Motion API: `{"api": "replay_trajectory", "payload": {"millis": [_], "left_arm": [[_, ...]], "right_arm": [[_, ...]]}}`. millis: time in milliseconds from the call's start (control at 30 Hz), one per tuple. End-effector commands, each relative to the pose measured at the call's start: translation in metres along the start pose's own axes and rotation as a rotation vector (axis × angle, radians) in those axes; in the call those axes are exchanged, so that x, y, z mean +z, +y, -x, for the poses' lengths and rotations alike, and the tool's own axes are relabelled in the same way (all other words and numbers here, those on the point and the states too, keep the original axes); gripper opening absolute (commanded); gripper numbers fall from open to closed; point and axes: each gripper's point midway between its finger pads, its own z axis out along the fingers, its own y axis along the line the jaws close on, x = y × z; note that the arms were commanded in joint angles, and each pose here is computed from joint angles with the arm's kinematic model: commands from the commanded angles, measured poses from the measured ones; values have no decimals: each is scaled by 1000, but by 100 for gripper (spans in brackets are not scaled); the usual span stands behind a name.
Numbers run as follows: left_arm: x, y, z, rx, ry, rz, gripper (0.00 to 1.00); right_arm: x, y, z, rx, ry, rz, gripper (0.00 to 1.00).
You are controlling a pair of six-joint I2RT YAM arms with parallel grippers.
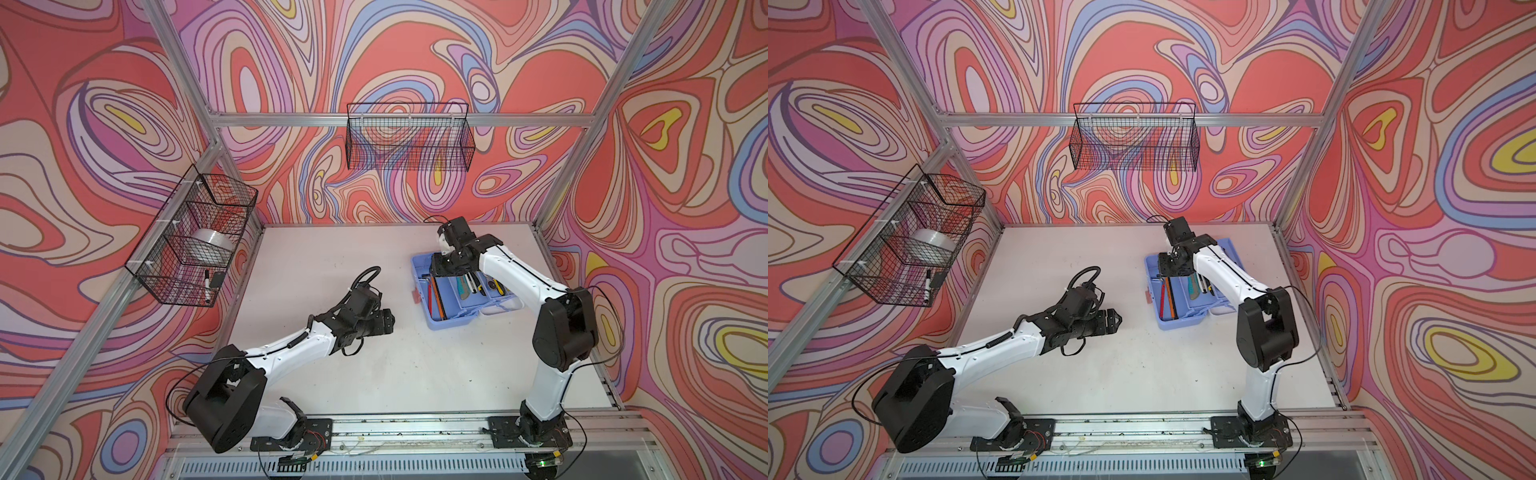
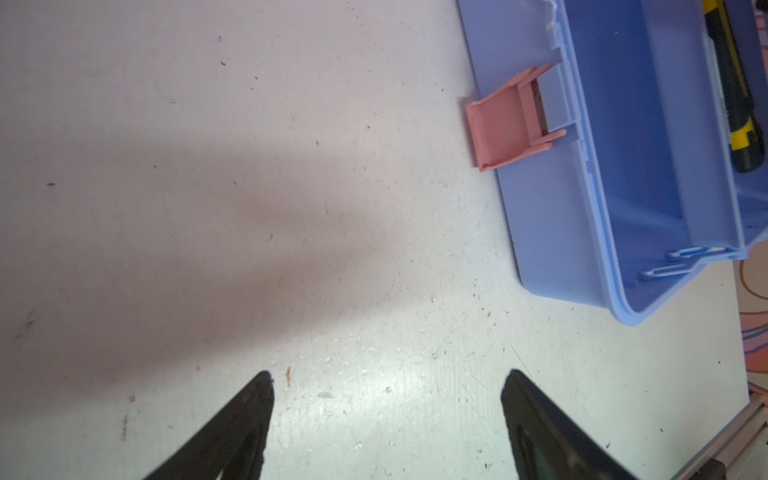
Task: Pack the tool kit
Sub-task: 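Lower the red hex key into the tray beside the orange key with right, then open the right gripper to release the red key while left moves to box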
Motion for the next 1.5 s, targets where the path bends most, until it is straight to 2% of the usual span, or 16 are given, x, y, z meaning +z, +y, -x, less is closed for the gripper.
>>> {"api": "replay_trajectory", "payload": {"millis": [0, 367, 533, 667, 867, 1000, 1100, 1333, 1467], "left_arm": [[4, -18, 6, 3, 7, -69, 81], [7, -19, 3, -4, 16, -79, 80], [6, -15, 1, -8, 13, -65, 80], [5, -14, 1, -9, 9, -63, 80], [4, -14, 3, 0, 5, -54, 80], [4, -14, 3, -2, 5, -52, 80], [5, -13, 3, -2, 7, -52, 80], [2, -13, 3, 5, 2, -48, 80], [2, -10, 3, 6, -2, -40, 80]], "right_arm": [[3, -25, -17, -3, 28, -118, 48], [20, -43, -34, -32, 54, -179, 44], [30, -34, -42, -43, 87, -116, 37], [40, -36, -56, -35, 126, -112, 28], [43, -32, -66, -16, 141, -81, 22], [41, -15, -71, -14, 141, -35, 11], [43, 0, -80, -15, 157, -17, 6], [45, 42, -90, 15, 160, 28, 2], [44, 73, -95, -25, 159, 63, 2]]}}
